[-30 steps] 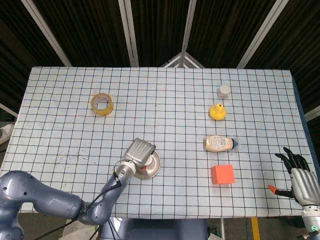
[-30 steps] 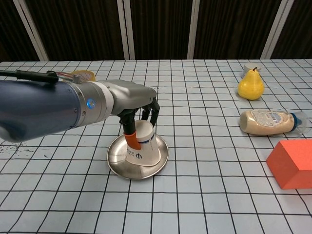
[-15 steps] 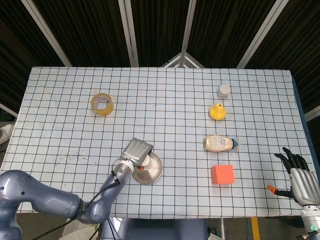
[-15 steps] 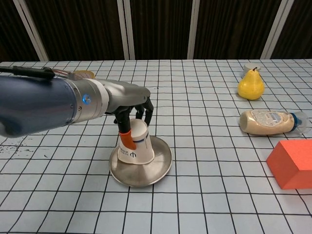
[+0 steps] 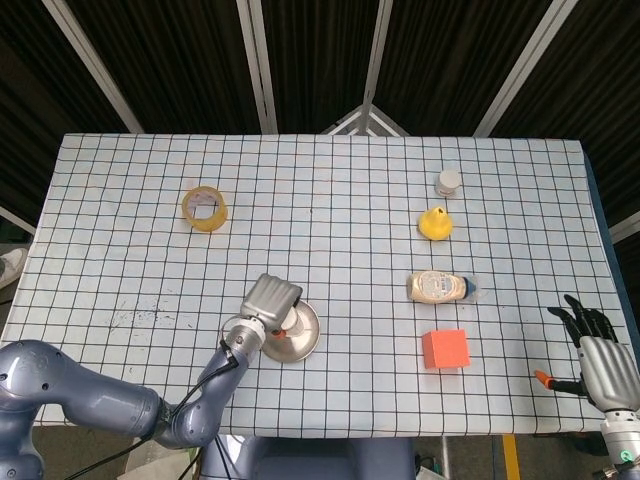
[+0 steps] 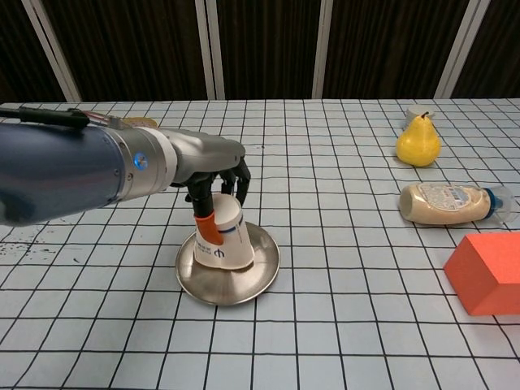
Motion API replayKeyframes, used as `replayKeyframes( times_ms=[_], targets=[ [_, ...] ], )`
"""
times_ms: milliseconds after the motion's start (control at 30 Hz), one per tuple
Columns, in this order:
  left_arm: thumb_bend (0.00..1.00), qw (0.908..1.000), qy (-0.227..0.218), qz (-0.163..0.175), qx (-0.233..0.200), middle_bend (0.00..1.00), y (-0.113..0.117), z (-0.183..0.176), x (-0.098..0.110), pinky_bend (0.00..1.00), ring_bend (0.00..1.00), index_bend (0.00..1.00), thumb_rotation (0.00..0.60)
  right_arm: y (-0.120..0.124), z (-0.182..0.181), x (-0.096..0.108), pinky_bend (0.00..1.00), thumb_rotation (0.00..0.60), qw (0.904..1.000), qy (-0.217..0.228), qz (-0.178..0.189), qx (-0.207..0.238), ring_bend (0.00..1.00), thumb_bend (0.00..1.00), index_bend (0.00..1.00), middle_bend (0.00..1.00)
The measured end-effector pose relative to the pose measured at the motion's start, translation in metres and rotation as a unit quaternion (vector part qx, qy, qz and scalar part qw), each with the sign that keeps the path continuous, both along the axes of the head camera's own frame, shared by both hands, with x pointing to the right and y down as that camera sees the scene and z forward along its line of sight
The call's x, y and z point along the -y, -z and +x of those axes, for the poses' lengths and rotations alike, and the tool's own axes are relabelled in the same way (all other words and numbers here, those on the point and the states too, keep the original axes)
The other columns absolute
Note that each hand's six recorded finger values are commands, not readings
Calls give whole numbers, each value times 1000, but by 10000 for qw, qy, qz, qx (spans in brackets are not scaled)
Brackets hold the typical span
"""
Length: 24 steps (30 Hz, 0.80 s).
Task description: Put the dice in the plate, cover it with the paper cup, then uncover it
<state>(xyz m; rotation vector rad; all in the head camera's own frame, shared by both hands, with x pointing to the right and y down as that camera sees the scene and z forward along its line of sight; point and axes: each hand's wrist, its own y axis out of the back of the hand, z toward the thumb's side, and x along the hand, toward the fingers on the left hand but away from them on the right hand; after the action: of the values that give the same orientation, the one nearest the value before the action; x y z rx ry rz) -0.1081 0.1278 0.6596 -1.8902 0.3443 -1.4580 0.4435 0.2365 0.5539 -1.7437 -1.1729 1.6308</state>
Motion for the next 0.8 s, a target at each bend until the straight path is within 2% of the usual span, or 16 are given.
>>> replayKeyframes(
  times_ms=[67,167,333,433,567,667,800],
  targets=[
    [418,9999,130,-6,-11,533,1,-3,2,864,731,478,600,0,0,0,0,600,10000,-4,10,-3,102,143,189,33],
    [418,9992,203,-293,-192,541,-1,0,-3,864,731,486,600,1,1,0,0,600,10000,-18,18,-6,102,143,189,33],
    [418,9958,-341,-733,-420,538,-6,18,-22,864,730,482,600,1,1,0,0,600,10000,-23,16,-1,102,143,189,33],
    [418,9960,-355,-713,-406,536,-6,18,-23,864,730,479,600,1,1,0,0,600,10000,-19,10,2,102,143,189,33],
    [419,9978,-9,-554,-353,537,-3,9,-13,864,730,481,600,1,0,0,0,600,10000,-17,17,4,102,144,189,33],
    [419,9960,211,-719,-490,547,-3,9,-13,864,730,491,600,1,0,0,0,600,10000,-20,16,3,102,143,189,33],
    [418,9919,-78,-1058,-694,552,-6,22,-25,864,730,495,600,2,1,0,0,600,10000,-25,18,8,102,143,189,33]
  ],
)
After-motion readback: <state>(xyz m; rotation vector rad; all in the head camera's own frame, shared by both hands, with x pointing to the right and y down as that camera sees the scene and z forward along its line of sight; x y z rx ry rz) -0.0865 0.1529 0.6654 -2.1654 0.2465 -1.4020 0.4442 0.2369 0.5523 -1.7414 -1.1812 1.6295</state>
